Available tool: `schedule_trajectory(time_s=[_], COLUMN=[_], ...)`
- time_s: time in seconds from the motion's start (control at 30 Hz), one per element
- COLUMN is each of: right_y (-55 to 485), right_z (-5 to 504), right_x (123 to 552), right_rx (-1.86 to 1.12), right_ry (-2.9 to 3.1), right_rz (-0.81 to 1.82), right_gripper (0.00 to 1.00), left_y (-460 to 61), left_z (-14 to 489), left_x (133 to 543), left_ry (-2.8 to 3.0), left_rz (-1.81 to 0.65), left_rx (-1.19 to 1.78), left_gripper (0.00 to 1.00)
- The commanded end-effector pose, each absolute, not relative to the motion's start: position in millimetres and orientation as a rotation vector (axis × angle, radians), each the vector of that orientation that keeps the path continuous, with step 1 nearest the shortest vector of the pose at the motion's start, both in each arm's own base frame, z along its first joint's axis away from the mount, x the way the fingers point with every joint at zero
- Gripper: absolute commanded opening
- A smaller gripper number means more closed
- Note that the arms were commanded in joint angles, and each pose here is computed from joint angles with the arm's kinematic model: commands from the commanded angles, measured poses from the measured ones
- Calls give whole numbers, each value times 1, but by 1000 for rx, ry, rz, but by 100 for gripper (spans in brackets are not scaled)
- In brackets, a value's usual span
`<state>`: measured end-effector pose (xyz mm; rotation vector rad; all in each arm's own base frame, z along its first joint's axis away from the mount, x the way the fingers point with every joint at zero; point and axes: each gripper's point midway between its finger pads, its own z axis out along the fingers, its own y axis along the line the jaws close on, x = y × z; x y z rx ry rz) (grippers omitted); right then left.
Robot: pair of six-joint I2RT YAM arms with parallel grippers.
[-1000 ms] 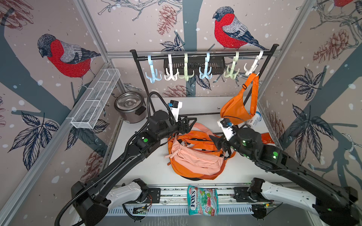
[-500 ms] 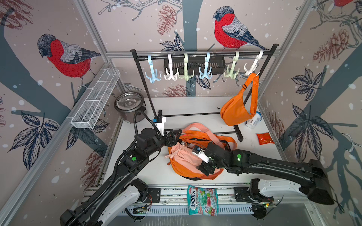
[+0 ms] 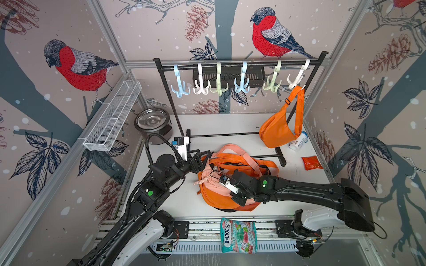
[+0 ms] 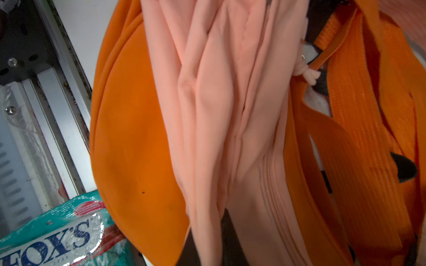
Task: Hang the bag on a hook
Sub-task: Pick up the bag from the bag.
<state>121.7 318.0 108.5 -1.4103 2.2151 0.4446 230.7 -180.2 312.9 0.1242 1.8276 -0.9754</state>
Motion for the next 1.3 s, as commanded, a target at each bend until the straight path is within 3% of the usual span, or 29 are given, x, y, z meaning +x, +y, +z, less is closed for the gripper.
schedule_trajectory(time_s=[0.0,0.27,0.43,0.83,1.13,1.27], right_y=[331,298,263,261,286,292], right_z=[146,267,309,320,313,311], right_x=[129,172,193,204,195,192], right_rx=[-1316,-859,-646,-609,-640,-643], right_ry=[2100,1810,1679,1656,1644,1644], right_rz=[540,687,722,642,541,468], right_gripper=[2,2,3,3,3,4], left_y=[-177,-183,-203,-290,-333,-340], left_z=[324,352,359,357,354,346], left_x=[229,217,209,207,222,235], left_ry=[1794,1727,1708,1720,1768,1821], left_rz=[-982,-1082,-1228,-1443,-1447,-1373], left_rx=[111,147,213,392,442,433], left_gripper=[73,75,77,79,80,72])
